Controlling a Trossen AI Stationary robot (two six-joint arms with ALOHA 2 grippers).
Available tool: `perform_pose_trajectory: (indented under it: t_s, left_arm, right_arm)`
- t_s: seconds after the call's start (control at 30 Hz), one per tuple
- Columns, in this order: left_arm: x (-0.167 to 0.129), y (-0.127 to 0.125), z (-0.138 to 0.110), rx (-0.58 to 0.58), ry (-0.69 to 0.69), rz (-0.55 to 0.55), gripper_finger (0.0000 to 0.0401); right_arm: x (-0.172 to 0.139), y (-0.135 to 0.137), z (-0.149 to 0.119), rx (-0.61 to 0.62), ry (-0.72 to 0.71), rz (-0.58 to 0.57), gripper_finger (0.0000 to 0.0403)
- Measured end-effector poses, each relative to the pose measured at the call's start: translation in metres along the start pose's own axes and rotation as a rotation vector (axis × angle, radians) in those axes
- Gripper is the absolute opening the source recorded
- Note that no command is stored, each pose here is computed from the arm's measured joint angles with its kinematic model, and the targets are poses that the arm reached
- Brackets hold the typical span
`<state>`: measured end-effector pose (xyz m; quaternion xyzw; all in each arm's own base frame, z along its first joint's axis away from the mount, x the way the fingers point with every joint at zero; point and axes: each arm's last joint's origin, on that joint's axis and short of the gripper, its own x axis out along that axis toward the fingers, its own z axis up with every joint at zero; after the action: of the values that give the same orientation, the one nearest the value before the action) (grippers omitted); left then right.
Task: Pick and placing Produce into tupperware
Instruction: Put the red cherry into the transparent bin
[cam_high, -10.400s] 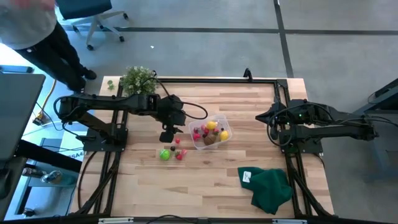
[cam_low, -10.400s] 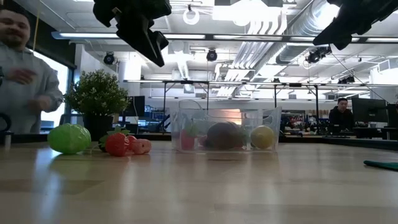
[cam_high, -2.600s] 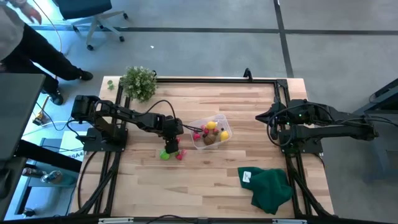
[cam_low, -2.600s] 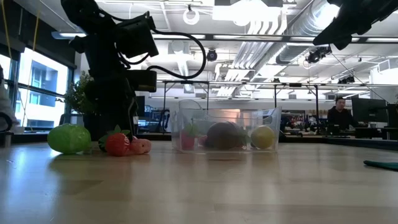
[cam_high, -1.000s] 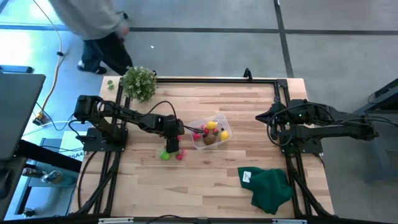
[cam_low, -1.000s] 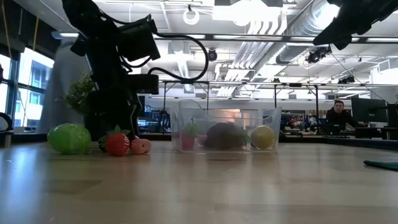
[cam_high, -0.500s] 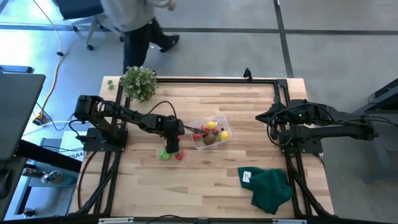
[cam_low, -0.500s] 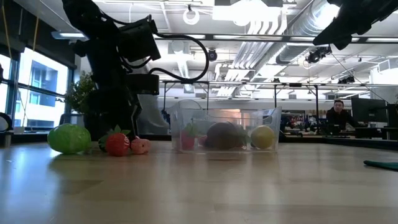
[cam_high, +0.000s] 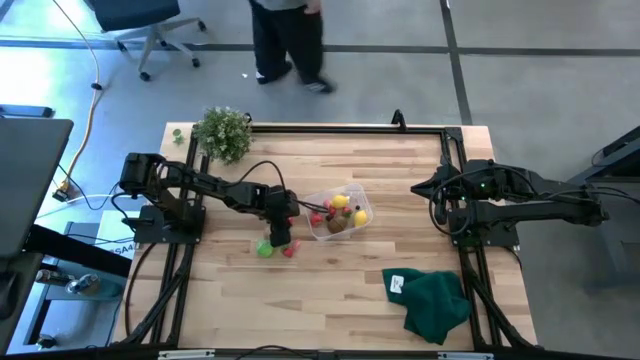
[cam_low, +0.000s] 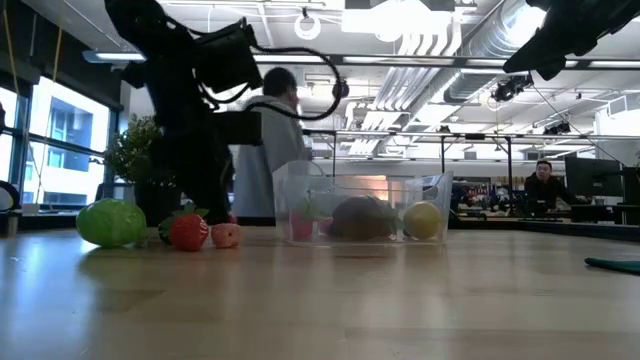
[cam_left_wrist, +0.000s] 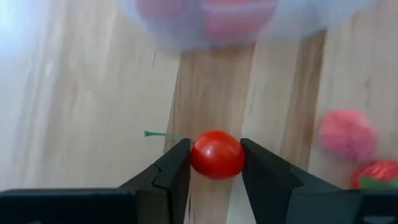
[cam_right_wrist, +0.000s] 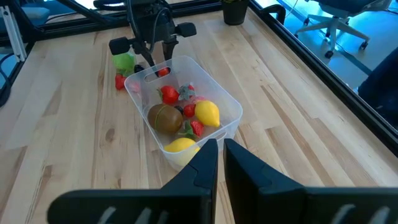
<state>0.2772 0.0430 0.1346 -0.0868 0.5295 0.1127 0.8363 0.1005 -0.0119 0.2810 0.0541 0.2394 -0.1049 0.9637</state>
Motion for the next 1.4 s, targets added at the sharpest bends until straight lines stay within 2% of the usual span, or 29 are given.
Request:
perform_pose_trajectory:
  t_s: [0.27, 0.57, 0.83, 1.0, 1.1, 1.4]
  left_arm:
    - [-0.022, -0.003, 0.033, 0.074, -0.041, 0.004, 0.0124]
    - [-0.057, -0.003, 0.064, 0.167, -0.019, 0.107, 0.0124]
    - [-0.093, -0.009, 0.107, 0.252, -0.221, 0.072, 0.0124]
    - [-0.107, -0.013, 0.124, 0.314, -0.334, 0.020, 0.0124]
    - [-0.101, -0.014, 0.128, 0.334, -0.351, -0.011, 0.0124]
    - [-0.043, -0.017, 0.125, 0.370, -0.193, -0.057, 0.0124]
  right_arm:
    - [0.000, 0.000, 0.000, 0.000, 0.000, 0.000, 0.0019]
    - [0.000, 0.000, 0.000, 0.000, 0.000, 0.000, 0.0019]
    - [0.000, 0.000, 0.000, 0.000, 0.000, 0.000, 0.0019]
    - [0.000, 0.000, 0.000, 0.000, 0.000, 0.000, 0.0019]
    - [0.000, 0.000, 0.000, 0.000, 0.000, 0.000, 0.0019]
    - [0.000, 0.000, 0.000, 0.000, 0.000, 0.000, 0.0019]
